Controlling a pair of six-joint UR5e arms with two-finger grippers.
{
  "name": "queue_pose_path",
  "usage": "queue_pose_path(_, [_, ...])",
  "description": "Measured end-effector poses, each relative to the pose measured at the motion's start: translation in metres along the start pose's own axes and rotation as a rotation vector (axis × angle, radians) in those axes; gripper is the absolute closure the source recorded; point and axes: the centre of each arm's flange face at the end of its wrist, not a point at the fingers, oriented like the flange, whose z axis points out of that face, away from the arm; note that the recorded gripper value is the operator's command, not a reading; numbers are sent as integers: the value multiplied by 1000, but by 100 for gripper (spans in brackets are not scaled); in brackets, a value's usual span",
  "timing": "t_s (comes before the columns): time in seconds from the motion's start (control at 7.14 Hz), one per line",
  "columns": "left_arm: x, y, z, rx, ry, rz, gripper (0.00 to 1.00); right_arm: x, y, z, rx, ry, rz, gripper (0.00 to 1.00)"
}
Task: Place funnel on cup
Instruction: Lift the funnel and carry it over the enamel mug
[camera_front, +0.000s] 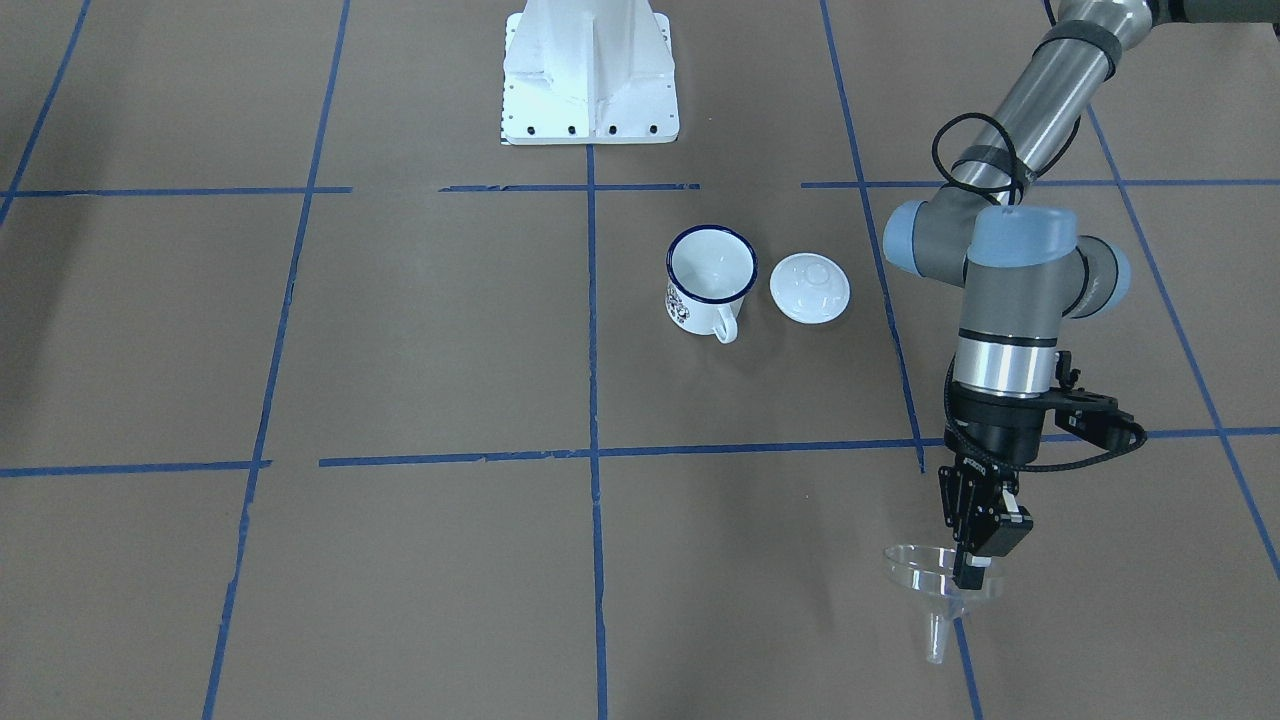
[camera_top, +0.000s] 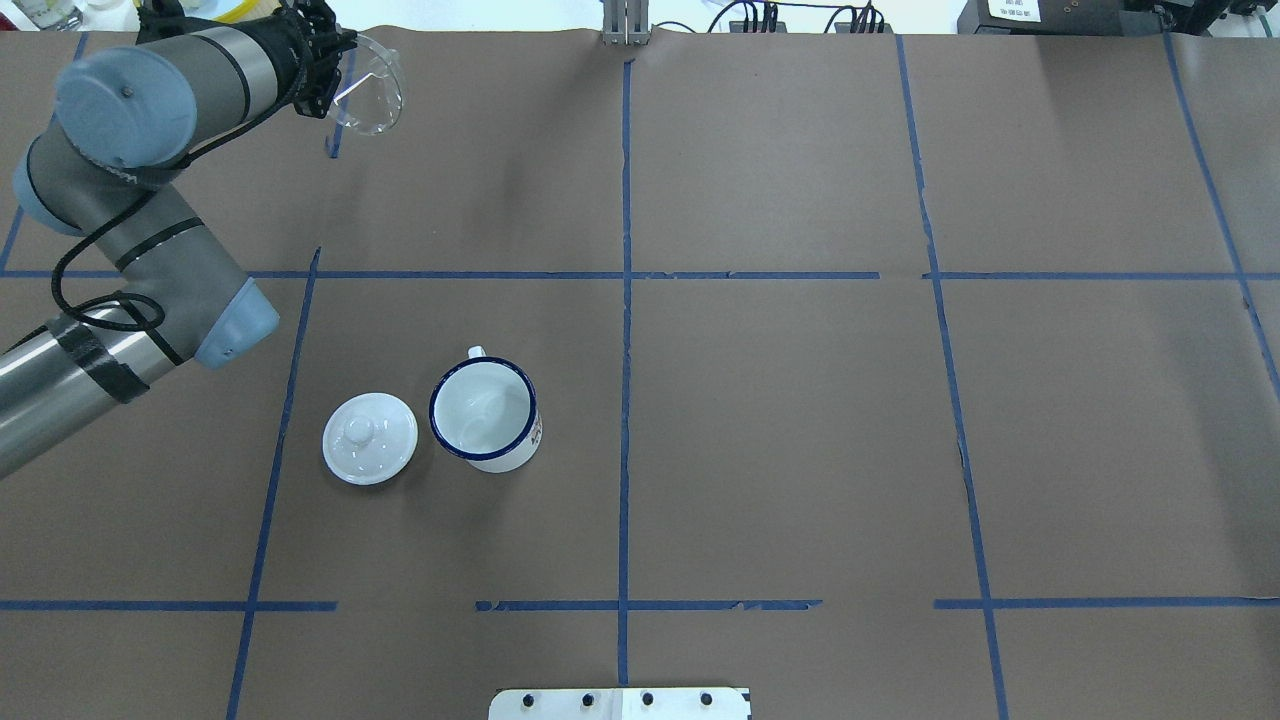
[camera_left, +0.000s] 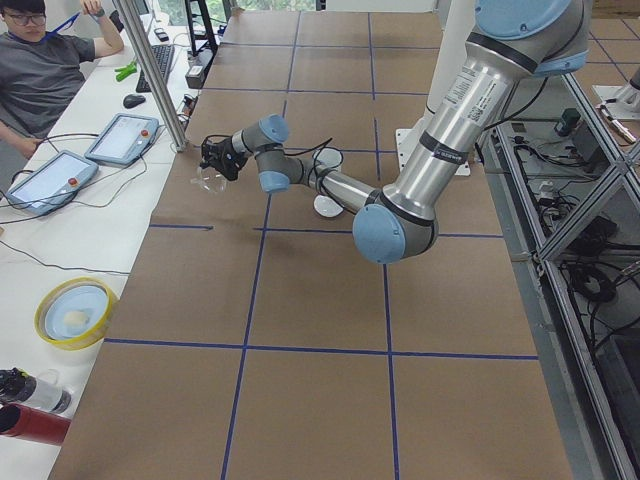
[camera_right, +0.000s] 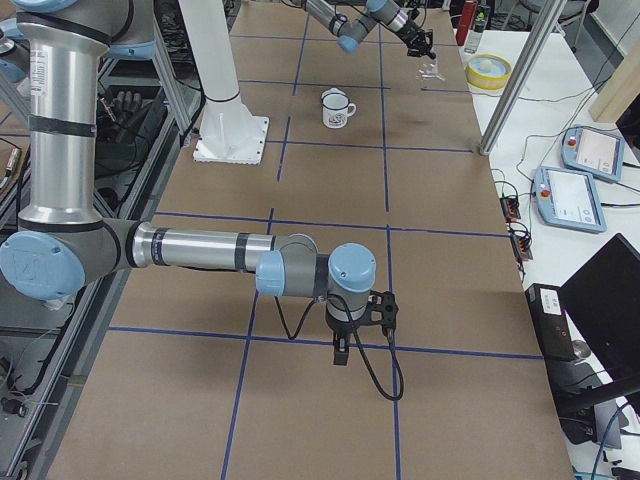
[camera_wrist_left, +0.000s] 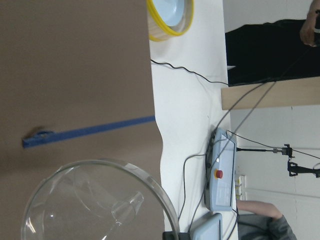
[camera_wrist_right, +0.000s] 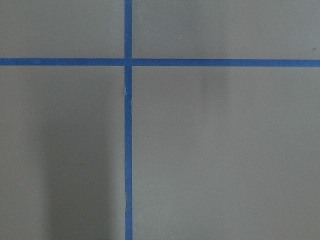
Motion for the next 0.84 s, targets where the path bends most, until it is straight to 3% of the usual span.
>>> queue_pose_path(0.28, [40,47,-65,-71,-129,131,100,0,0,0,0,0,0,0])
queue_pose_path(0.56, [74,93,-129,-103,-292,219,100,0,0,0,0,0,0,0])
queue_pose_path(0.84, [109,147,-168,-113,-507,286,100,0,0,0,0,0,0,0])
